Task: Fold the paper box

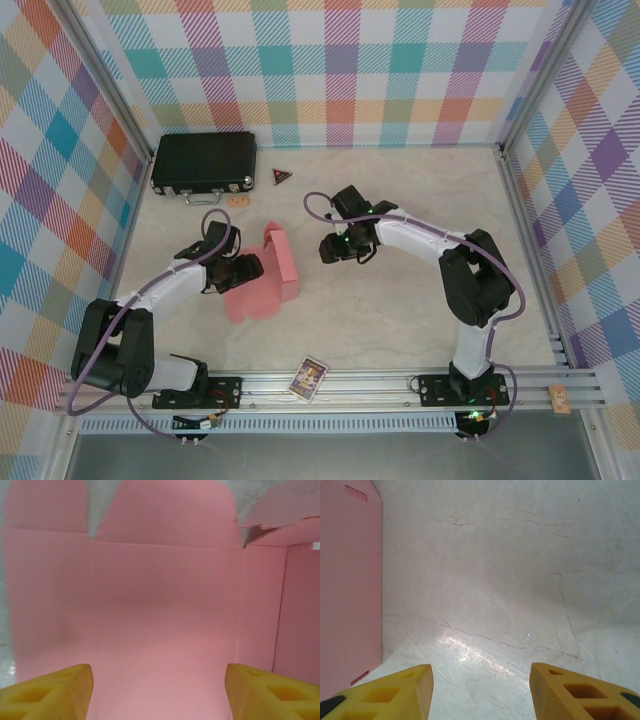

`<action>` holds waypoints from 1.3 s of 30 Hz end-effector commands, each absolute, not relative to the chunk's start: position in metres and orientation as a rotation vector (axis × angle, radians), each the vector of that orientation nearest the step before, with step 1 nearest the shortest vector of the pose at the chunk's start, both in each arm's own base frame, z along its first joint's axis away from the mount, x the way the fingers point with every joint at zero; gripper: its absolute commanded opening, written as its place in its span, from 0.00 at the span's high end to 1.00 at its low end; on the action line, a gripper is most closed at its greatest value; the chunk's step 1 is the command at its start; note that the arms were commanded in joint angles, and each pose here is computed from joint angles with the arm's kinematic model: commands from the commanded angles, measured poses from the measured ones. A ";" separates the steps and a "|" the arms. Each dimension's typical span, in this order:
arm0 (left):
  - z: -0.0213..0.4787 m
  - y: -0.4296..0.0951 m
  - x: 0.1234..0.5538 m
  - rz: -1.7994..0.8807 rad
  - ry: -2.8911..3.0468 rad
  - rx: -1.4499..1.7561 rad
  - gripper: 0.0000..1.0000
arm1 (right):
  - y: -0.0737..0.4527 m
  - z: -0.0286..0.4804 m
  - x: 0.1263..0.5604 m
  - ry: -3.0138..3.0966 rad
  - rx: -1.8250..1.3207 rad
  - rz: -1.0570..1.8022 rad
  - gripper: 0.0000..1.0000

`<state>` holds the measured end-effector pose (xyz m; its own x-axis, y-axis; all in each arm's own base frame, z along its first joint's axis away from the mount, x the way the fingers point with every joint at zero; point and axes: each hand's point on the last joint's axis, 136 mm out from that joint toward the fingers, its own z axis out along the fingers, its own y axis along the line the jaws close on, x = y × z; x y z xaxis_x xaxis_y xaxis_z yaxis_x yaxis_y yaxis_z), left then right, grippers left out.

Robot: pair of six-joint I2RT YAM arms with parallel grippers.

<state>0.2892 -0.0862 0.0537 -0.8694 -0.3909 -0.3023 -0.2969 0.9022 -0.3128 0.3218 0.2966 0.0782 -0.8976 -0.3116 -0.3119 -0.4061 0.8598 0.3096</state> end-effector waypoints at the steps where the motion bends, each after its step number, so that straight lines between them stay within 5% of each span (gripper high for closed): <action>1: 0.066 -0.087 0.299 -0.372 2.671 -0.484 0.29 | 0.297 0.071 0.316 2.817 -0.524 0.546 0.46; 12: 0.104 -0.042 0.305 -0.136 2.498 -0.515 0.31 | 0.303 0.098 0.321 2.729 -0.513 0.654 0.46; 22: 0.084 -0.022 0.345 0.007 2.667 -0.447 0.28 | 0.311 0.113 0.321 2.688 -0.558 0.743 0.46; 30: 0.078 -0.048 0.363 -0.186 2.717 -0.337 0.26 | 0.334 0.148 0.311 2.589 -0.653 0.943 0.46; 39: 0.075 -0.039 0.361 -0.118 2.726 -0.358 0.27 | 0.369 0.168 0.308 2.558 -0.757 0.965 0.42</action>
<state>0.3634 -0.0444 0.0725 -0.8866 -0.2721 -0.3741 -0.2285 0.9607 -0.1573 0.3110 0.3554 0.1639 -0.8305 -0.3315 -0.4477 -0.5429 0.6619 0.5169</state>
